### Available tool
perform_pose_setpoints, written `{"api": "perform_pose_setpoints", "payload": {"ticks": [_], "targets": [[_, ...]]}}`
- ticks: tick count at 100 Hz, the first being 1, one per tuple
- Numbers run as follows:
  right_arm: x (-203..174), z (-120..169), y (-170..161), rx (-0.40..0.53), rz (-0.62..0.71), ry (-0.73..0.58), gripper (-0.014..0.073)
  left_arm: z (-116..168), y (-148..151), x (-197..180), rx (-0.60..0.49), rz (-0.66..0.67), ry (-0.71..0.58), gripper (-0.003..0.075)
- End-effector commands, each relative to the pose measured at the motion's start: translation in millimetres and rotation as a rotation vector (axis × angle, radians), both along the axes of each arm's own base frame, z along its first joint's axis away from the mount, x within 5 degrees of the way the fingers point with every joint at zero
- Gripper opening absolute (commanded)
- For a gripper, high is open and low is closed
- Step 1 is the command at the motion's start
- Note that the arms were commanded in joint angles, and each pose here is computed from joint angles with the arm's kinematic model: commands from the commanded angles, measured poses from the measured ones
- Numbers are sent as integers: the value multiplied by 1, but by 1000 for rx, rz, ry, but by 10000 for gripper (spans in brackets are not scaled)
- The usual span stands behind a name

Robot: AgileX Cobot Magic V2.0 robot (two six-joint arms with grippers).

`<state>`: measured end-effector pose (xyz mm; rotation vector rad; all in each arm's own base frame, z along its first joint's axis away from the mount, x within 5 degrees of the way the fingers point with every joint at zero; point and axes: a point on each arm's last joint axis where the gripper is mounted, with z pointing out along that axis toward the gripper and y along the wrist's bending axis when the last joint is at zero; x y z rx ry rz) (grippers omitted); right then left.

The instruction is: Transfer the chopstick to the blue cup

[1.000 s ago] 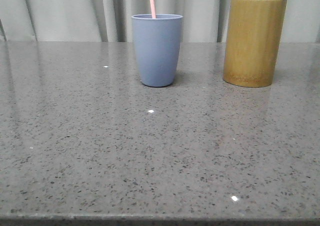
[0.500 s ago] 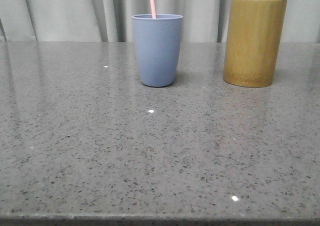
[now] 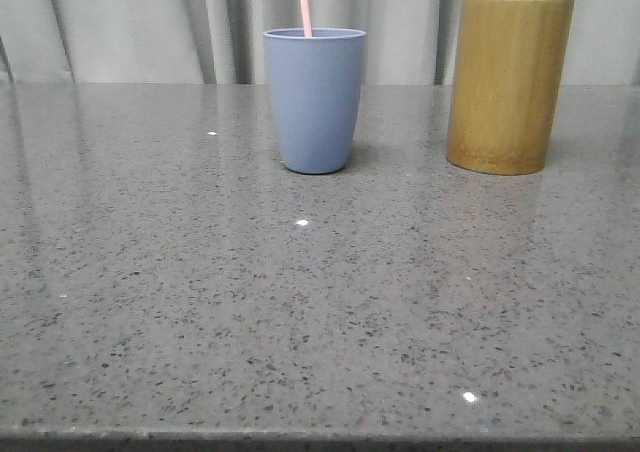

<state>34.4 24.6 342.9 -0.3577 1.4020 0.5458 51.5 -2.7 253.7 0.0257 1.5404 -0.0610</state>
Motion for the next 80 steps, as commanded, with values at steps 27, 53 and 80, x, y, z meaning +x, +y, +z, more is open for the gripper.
{"api": "perform_pose_setpoints", "payload": {"ticks": [27, 53, 80], "targets": [[-2, 15, -2, 41, -17, -87, -60, -43, 3, 2, -37, 52, -60, -19], [-1, 14, -2, 39, -17, -84, -60, -44, 3, 2, -35, 52, -63, -19], [-1, 14, -2, 39, -17, -84, -60, -44, 3, 2, -35, 52, -61, -19]]}}
